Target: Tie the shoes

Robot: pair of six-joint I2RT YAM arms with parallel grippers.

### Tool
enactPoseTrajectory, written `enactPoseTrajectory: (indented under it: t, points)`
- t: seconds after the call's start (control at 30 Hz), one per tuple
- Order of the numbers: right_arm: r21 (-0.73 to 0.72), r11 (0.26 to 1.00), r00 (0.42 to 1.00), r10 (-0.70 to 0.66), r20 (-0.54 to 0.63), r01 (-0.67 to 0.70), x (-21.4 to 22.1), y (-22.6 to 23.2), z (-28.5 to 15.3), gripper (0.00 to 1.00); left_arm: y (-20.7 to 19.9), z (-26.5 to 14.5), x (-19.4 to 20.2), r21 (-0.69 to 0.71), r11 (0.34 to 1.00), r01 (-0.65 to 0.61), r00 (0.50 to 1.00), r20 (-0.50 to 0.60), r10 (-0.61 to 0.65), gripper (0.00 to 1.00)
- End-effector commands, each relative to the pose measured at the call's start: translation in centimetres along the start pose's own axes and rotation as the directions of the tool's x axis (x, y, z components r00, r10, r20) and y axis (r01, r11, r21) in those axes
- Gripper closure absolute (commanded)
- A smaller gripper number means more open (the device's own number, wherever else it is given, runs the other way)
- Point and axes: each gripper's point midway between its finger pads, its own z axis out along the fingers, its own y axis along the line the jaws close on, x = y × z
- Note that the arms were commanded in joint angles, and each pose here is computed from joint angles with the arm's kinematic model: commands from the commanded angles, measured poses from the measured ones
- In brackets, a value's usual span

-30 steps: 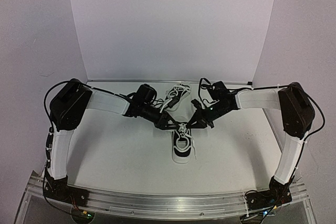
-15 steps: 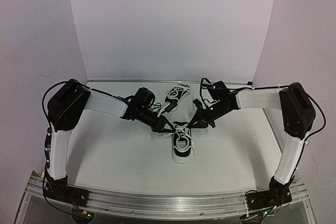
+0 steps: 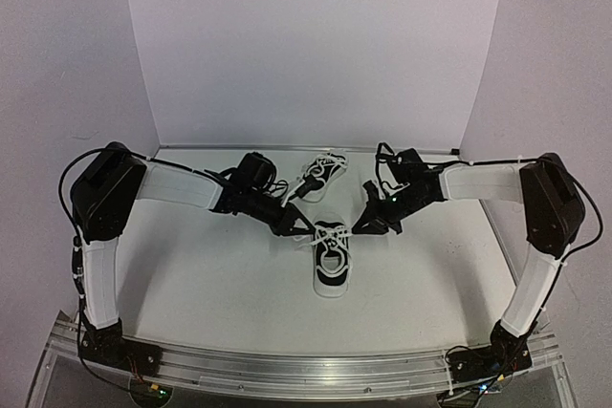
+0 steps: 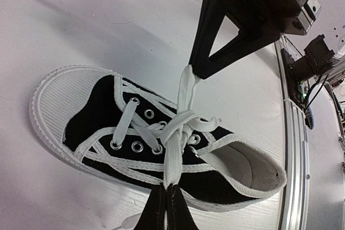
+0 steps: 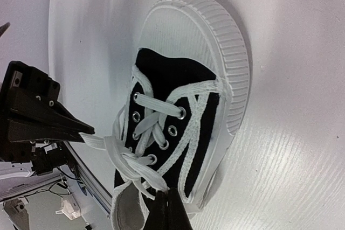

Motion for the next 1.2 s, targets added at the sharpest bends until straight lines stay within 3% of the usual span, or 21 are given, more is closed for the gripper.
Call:
enactPoseTrajectory:
  t: [0.0,1.17]
  points:
    - [0.034,0.999,0.999,0.007,0.052,-0.008,-0.4,-0.4,-1.5,1.0,0.1,-1.9,-0.6,-0.052,0.998,-0.02,1.0,0.002,0.02,1.0]
    - [0.182,0.98,0.995,0.069,0.068,-0.081,2.0,-7.0,-3.7,1.0,4.2,-3.3,1.8,-0.239,0.971,0.028,0.998,-0.055,-0.043,1.0]
